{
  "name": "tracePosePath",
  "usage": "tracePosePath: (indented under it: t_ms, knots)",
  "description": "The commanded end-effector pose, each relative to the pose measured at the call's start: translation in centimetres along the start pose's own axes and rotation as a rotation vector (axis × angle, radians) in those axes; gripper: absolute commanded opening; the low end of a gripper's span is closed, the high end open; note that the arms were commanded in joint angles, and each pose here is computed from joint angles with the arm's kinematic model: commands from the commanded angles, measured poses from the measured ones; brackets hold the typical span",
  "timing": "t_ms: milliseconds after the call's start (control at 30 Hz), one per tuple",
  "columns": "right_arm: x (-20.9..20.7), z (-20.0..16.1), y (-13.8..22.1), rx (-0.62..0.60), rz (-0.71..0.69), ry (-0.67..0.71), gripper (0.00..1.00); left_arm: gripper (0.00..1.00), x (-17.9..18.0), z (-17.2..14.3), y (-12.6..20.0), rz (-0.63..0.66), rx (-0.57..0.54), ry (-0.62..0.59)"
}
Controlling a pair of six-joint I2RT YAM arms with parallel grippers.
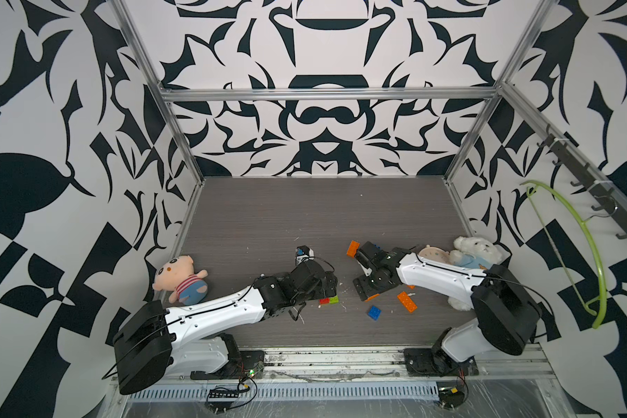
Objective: Assemble the number 5 with lego
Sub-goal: Adjust the lego brick at the center of the board.
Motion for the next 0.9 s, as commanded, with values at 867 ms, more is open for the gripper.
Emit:
tracePosePath:
  t_ms: [867]
  knots:
    - [0.4, -0.7, -1.0, 0.07, 0.01, -0.045, 0.7, 0.99, 0.1, 0.3, 0.0, 0.017, -0.019, -0.021]
Point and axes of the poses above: each gripper's point midway between its finger pads, its own y axis back along the fingers, its own x axis along the line the jaws close on, z = x × y, the point moved 3 cm from there along y, back along the fingers, and after that the axes turned 2 degrees about y, right-handed, at the moved point
